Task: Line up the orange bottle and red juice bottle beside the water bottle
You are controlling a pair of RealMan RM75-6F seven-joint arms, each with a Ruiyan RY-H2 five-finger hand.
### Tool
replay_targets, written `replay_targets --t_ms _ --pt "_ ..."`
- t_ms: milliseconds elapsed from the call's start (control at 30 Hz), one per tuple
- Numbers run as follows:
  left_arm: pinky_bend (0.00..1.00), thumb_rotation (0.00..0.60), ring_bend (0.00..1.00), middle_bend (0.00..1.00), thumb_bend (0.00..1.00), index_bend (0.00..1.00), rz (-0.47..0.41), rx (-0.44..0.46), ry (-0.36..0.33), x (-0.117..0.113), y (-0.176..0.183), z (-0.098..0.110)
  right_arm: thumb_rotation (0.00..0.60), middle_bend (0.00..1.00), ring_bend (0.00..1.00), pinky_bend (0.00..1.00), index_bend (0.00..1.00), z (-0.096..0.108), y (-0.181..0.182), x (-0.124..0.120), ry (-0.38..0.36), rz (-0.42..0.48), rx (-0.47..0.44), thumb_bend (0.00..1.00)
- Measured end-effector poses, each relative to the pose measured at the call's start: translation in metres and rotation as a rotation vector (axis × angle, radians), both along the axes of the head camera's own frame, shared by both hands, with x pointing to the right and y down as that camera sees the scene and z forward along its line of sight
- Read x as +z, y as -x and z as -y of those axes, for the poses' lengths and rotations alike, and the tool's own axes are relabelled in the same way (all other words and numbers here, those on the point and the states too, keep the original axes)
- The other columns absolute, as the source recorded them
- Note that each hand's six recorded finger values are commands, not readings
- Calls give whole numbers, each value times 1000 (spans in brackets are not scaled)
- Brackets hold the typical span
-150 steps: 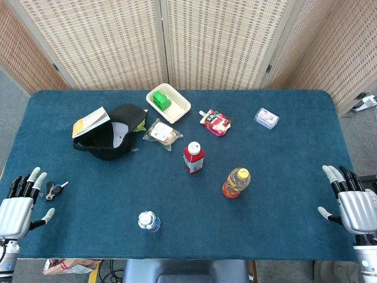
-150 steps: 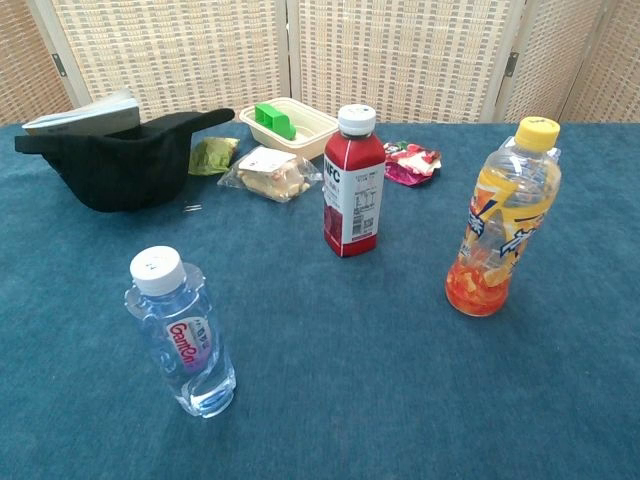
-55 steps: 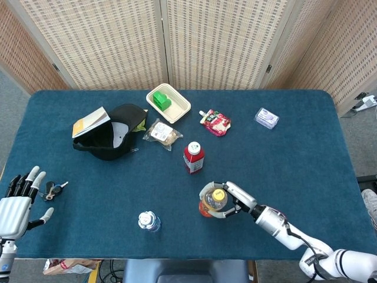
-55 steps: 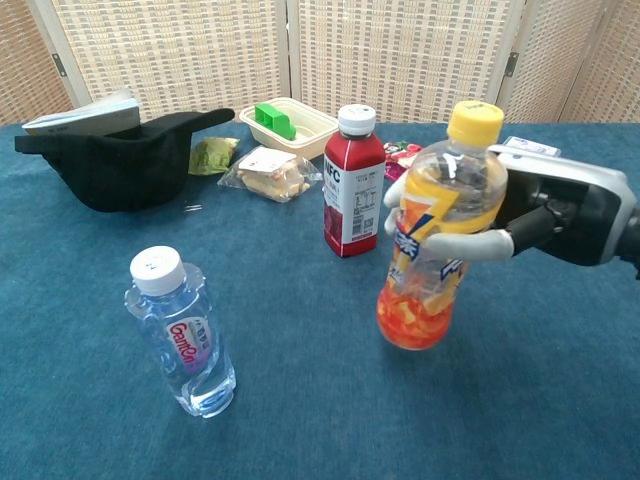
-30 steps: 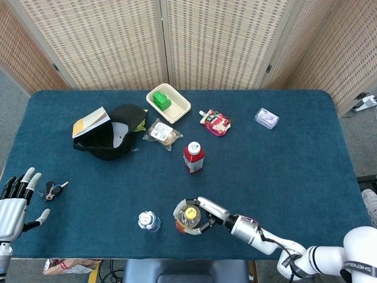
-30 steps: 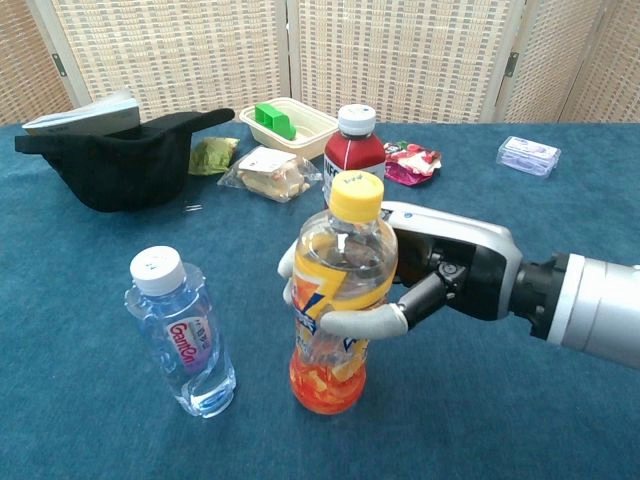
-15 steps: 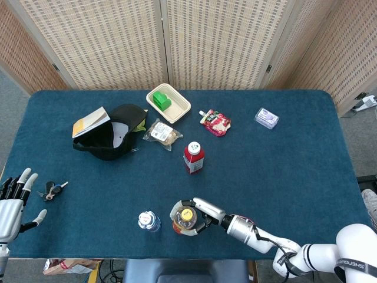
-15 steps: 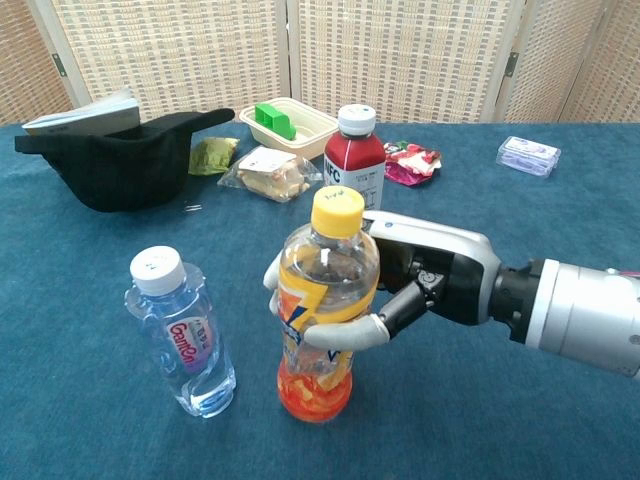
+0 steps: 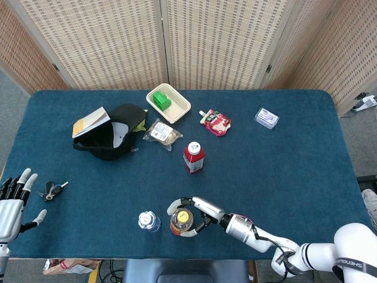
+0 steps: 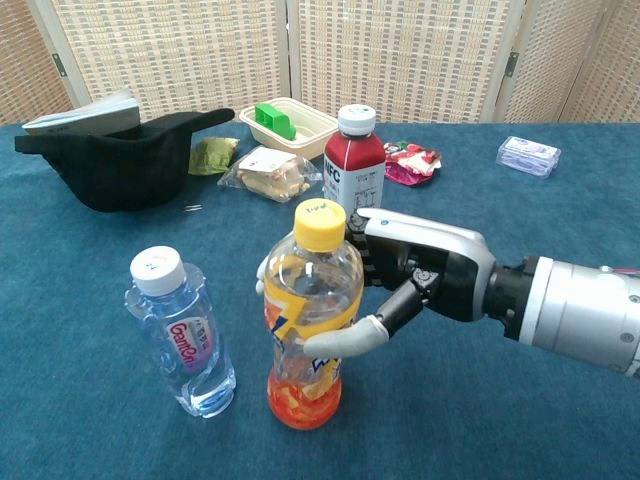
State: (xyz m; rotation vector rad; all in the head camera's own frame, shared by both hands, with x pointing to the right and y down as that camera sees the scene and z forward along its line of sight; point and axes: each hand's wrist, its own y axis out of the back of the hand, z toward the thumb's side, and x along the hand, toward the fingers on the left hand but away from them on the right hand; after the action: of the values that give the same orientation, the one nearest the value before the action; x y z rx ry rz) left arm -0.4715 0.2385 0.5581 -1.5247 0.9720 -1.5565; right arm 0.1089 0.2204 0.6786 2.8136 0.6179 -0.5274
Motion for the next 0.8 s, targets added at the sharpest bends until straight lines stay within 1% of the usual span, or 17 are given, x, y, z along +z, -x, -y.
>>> replay_targets --t_ms 267,367,467,533,667,800 --pt "0 600 0 0 227 0 1 1 0 1 -1 1 600 287 171 263 347 3 0 1 -10 -3 1 165" --pt "0 600 0 0 227 0 2 2 -1 1 -1 2 600 231 137 220 260 3 0 0 -16 0 -12 157" --pt "0 600 0 0 227 0 2 4 -4 0 -2 3 600 147 81 169 119 4 -4 -4 -31 0 -33 134" --pt "0 600 0 0 227 0 0 7 -6 0 -3 3 600 104 52 148 46 7 -7 -9 -47 2 -36 129" --pt "0 600 0 0 228 0 -4 17 -8 0 -5 5 600 97 39 138 34 15 -17 -20 -75 7 -20 128" --pt "0 600 0 0 227 0 -5 23 -11 -1 -6 7 600 99 38 136 34 28 -34 -35 -133 -11 9 129"
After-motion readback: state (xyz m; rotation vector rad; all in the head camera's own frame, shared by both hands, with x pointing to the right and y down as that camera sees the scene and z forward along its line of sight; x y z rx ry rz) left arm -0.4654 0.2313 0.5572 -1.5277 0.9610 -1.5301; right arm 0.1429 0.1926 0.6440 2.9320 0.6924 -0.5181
